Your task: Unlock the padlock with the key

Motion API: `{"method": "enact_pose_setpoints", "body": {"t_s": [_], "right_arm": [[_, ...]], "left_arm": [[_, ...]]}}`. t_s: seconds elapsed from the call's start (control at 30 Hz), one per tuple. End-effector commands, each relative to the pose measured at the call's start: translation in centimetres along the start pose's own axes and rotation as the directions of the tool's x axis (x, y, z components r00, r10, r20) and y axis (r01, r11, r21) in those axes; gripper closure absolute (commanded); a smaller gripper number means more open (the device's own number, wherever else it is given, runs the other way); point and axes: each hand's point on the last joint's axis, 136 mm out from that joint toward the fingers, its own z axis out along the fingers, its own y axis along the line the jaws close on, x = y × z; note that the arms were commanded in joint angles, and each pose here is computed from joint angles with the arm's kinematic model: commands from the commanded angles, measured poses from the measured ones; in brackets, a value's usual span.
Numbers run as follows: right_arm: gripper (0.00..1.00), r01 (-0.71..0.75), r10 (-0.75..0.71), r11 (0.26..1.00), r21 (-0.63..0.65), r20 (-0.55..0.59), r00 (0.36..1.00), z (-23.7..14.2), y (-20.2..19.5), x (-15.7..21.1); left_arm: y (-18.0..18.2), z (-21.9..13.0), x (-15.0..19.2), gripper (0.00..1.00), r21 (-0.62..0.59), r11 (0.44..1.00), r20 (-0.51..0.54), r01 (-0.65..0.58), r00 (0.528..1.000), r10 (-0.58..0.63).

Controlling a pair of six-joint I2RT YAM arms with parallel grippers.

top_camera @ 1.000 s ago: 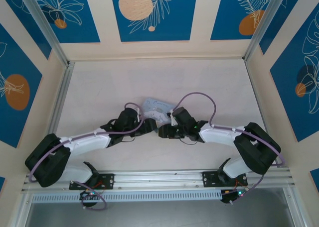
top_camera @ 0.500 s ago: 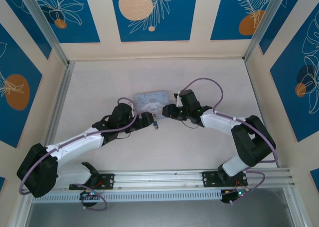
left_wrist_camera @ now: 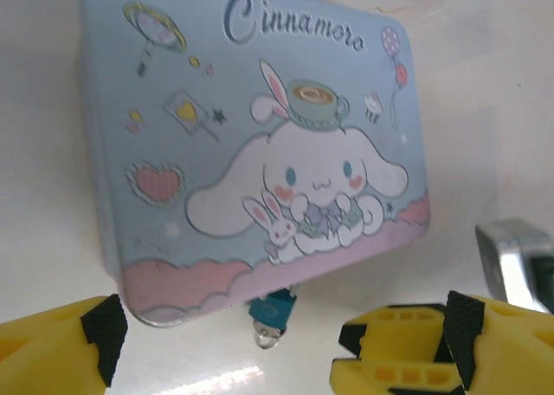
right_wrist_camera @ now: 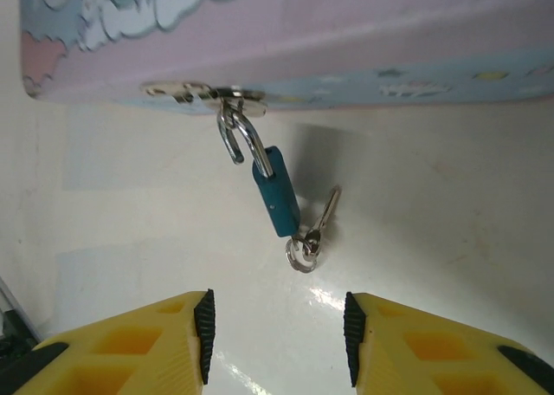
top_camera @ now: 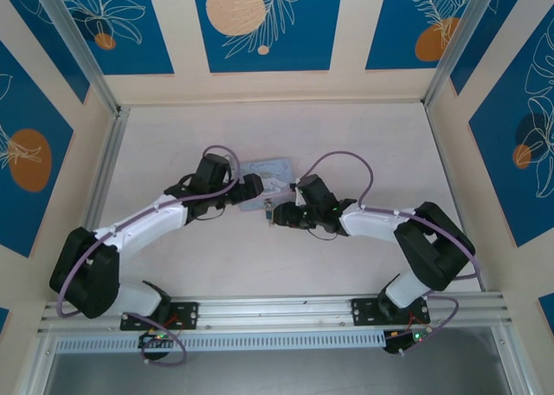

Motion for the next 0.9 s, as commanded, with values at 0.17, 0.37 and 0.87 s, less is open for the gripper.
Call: {"method": "enact_pose_setpoints", "body": {"t_s": [0.17,0.37,0.87], "right_arm": [[0.56,0.001,-0.002,0.999,0.047,0.017,1.0,2.1,0.7,-0.8],[0.58,-0.001,0.0,0.998,0.064,0.014,1.0,2.9,1.0,-1.3],[0.69,-0.011,0.012,0.993,0.118,-0.006,1.0,4.1,0.2,-0.4]], "left_arm": [[3.0,-0.1,-1.8,0.05,-0.132,0.989,-0.006,-0.065,0.998,0.065],[4.0,0.5,-2.0,0.05,-0.144,0.988,-0.024,-0.059,0.998,0.056],[5.5,1.6,-2.8,0.05,-0.134,0.991,-0.041,-0.024,0.999,0.019]]}}
